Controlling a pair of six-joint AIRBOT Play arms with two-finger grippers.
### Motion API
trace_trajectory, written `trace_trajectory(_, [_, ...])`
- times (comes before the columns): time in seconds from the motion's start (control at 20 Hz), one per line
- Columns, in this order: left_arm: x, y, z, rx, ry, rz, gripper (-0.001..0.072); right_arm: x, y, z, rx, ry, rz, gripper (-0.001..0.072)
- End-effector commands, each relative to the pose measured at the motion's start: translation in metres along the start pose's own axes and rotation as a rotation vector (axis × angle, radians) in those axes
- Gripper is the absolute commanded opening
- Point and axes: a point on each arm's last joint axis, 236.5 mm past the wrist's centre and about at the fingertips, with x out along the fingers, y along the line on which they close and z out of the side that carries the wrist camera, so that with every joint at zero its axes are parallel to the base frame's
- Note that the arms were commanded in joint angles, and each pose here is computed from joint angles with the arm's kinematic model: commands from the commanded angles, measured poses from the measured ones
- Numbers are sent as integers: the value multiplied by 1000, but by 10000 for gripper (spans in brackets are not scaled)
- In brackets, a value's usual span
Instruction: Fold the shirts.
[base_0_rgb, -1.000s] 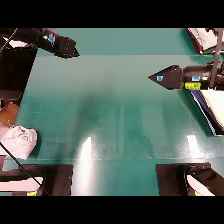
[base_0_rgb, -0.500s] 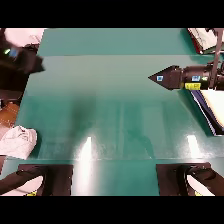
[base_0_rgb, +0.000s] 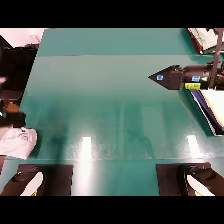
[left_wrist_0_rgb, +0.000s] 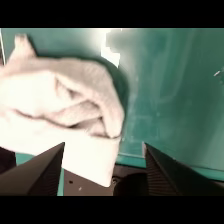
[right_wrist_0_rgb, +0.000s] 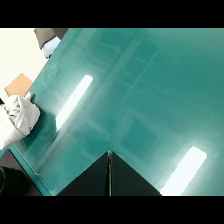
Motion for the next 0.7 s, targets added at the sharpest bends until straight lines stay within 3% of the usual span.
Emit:
trace_trajectory(0.0, [54, 19, -35, -89, 87, 42, 578, 0, 0, 0, -16, 0, 0, 19])
trace_trajectory(0.1, [66, 20, -42, -103, 102, 47, 577, 0, 0, 0, -16, -1, -1, 19])
trace_trajectory(0.15, [68, 21, -44, -111, 108, 55, 550, 0, 0, 0, -16, -1, -1, 19])
trace_trajectory(0.2, [69, 21, -45, -112, 111, 55, 474, 0, 0, 0, -17, -1, -1, 19])
trace_trajectory(0.35, [69, 22, -43, -111, 104, 60, 475, 0, 0, 1, -16, -4, -2, 19])
trace_trajectory(0.4, [69, 22, -44, -111, 105, 62, 378, 0, 0, 1, -16, -3, -1, 19])
trace_trajectory(0.45, [69, 22, -44, -111, 106, 61, 45, 0, 0, 1, -16, -4, -1, 19])
trace_trajectory(0.65, [40, 22, -24, -134, 46, 39, 21, 0, -1, 3, -16, -12, -3, 19])
